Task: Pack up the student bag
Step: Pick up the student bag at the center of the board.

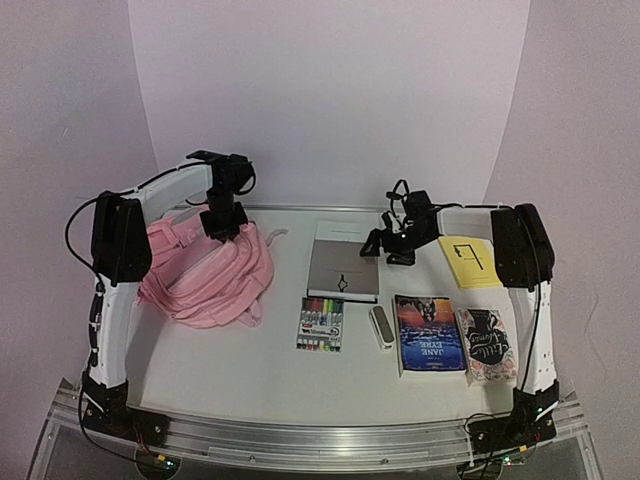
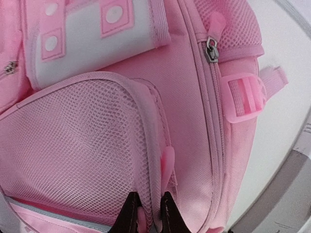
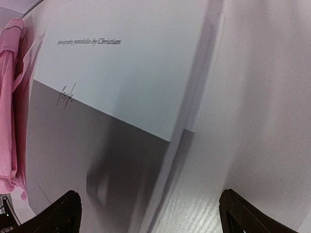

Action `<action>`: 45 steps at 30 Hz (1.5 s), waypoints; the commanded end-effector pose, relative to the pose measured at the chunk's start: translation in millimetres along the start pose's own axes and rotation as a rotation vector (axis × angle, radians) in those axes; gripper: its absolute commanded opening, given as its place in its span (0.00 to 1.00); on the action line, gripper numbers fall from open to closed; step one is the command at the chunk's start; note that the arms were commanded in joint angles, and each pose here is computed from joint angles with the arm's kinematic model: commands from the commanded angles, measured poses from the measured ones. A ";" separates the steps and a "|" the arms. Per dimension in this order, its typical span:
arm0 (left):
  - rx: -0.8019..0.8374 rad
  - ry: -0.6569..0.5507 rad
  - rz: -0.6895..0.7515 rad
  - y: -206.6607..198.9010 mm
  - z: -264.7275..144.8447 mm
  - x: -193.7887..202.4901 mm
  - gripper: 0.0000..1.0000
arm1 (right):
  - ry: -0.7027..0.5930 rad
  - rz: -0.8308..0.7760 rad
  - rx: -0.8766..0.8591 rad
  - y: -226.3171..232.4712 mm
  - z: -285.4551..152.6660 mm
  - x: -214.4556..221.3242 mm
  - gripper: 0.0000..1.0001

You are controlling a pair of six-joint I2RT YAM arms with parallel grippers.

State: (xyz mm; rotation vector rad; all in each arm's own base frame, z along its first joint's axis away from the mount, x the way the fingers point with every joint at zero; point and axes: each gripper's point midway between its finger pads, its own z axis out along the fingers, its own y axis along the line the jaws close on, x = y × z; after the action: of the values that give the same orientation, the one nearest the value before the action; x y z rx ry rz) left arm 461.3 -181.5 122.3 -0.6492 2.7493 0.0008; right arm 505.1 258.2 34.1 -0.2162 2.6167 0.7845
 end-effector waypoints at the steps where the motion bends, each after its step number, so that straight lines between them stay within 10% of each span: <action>1: 0.113 -0.266 -0.055 29.9 -117.6 -59.6 0.00 | 0.028 -0.021 -0.065 31.0 21.6 8.8 0.98; 32: 0.401 -0.651 -0.032 59.0 -295.2 -126.5 0.00 | 0.248 -0.489 -0.158 198.0 108.4 177.5 0.80; 36: 0.424 -0.679 -0.045 62.1 -309.3 -130.0 0.00 | 0.185 -0.425 -0.180 209.0 82.1 142.2 0.98; 45: 0.454 -0.690 -0.042 65.7 -316.3 -123.1 0.00 | -0.116 -0.183 -0.108 150.0 32.4 -8.1 0.98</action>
State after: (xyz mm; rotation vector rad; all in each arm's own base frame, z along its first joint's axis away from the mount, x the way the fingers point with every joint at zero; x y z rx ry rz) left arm 452.7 -105.9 359.1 -0.4990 2.2845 -0.2501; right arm 411.8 439.6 35.9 -0.6767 2.5062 0.8988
